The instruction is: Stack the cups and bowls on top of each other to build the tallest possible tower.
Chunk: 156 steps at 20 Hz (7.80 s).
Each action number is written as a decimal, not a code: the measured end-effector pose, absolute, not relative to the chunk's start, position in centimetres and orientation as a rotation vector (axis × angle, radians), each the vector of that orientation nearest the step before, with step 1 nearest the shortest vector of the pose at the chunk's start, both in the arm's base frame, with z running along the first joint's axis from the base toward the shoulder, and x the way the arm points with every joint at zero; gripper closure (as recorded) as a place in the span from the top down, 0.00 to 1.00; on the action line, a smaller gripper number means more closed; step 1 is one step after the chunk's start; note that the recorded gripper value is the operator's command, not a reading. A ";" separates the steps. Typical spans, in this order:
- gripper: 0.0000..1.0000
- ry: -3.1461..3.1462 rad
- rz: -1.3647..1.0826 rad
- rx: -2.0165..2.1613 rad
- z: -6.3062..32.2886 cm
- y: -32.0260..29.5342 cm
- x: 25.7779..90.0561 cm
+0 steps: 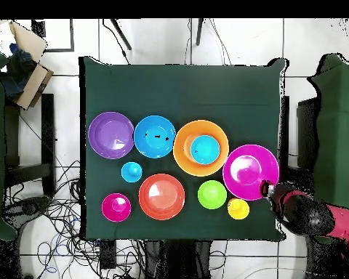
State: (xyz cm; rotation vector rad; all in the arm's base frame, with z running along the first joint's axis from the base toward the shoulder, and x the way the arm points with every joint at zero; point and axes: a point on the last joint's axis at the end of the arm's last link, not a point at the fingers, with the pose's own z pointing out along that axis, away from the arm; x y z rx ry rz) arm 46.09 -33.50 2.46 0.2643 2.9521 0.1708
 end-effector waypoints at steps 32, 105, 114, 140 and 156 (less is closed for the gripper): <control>0.00 2.898 0.271 -0.006 -1.5 -36.8 46.7; 1.00 2.933 0.182 -0.048 -0.3 -37.8 46.1; 1.00 2.929 0.213 -0.050 -2.5 -37.1 46.3; 0.00 2.914 0.199 -0.086 -1.8 -36.8 47.1; 0.00 3.050 -0.007 -0.061 14.3 -38.7 47.0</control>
